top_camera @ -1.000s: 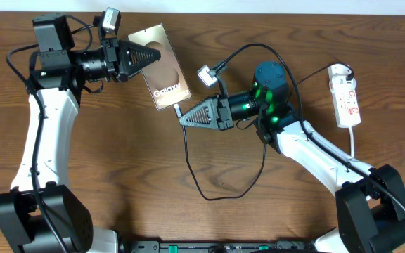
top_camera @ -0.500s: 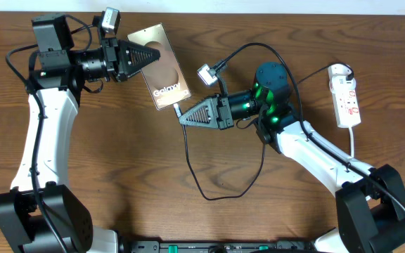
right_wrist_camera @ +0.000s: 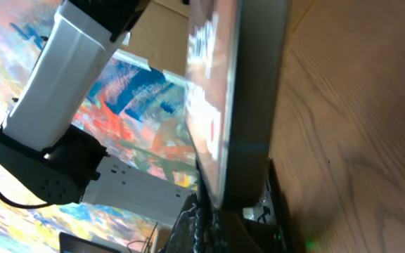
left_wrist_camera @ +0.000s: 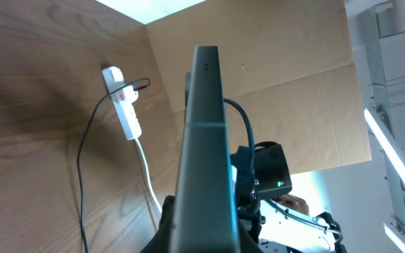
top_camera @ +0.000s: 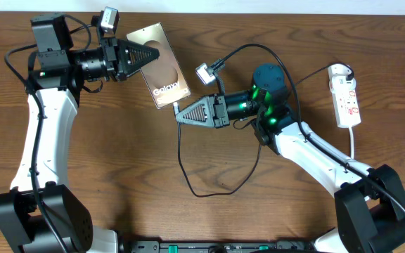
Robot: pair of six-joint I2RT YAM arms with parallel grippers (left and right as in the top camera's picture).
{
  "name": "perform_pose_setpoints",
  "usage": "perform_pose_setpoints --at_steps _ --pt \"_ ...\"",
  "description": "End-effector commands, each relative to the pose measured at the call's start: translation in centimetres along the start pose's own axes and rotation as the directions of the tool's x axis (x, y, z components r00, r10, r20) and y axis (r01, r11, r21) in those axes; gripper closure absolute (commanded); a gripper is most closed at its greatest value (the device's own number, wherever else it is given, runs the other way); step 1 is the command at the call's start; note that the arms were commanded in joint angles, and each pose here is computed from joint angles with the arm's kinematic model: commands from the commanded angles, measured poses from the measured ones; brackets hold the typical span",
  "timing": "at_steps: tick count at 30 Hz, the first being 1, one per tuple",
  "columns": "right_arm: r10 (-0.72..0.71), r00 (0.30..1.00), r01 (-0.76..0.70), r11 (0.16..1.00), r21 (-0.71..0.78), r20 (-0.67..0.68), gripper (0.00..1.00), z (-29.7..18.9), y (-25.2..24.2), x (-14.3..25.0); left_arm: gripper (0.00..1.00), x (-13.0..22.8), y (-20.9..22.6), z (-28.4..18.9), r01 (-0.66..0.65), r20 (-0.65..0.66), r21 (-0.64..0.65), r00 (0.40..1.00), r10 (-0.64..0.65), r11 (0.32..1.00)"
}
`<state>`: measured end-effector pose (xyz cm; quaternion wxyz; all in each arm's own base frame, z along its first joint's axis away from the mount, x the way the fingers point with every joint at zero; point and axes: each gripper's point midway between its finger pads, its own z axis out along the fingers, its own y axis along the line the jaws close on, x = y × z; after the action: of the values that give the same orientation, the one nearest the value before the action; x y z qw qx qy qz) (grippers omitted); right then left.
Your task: Plug charger to phone and switch on socket
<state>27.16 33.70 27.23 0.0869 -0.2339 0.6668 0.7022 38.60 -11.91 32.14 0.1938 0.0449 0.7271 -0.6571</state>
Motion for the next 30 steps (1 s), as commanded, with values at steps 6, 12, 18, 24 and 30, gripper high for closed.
perform_pose_setpoints --at_steps 6,12,18,24,30 --pt "-0.026 0.994 0.022 0.999 0.031 0.110 0.99 -1.6 -0.1 -2.6 0.93 0.5 -2.2 0.0 -0.062 -0.031 0.050 0.997 0.064 0.997" --pt "-0.028 0.992 0.023 0.999 0.039 0.125 0.99 -2.3 -0.3 -3.0 0.93 0.5 -2.2 0.0 -0.062 -0.031 0.050 0.997 0.064 0.997" --pt "-0.027 0.991 0.023 0.999 0.040 0.128 0.99 -2.1 -0.3 -3.0 0.93 0.5 -2.2 0.0 -0.062 -0.031 0.050 0.997 0.064 0.997" --pt "-0.028 0.988 0.021 0.999 0.048 0.149 0.99 -1.9 -0.4 -3.3 0.93 0.5 -2.2 0.0 -0.061 -0.031 0.050 0.998 0.063 0.997" --pt "-0.028 0.990 0.022 0.999 0.043 0.136 0.99 -1.8 -0.3 -3.1 0.93 0.5 -2.2 0.0 -0.062 -0.031 0.050 0.997 0.064 0.997"
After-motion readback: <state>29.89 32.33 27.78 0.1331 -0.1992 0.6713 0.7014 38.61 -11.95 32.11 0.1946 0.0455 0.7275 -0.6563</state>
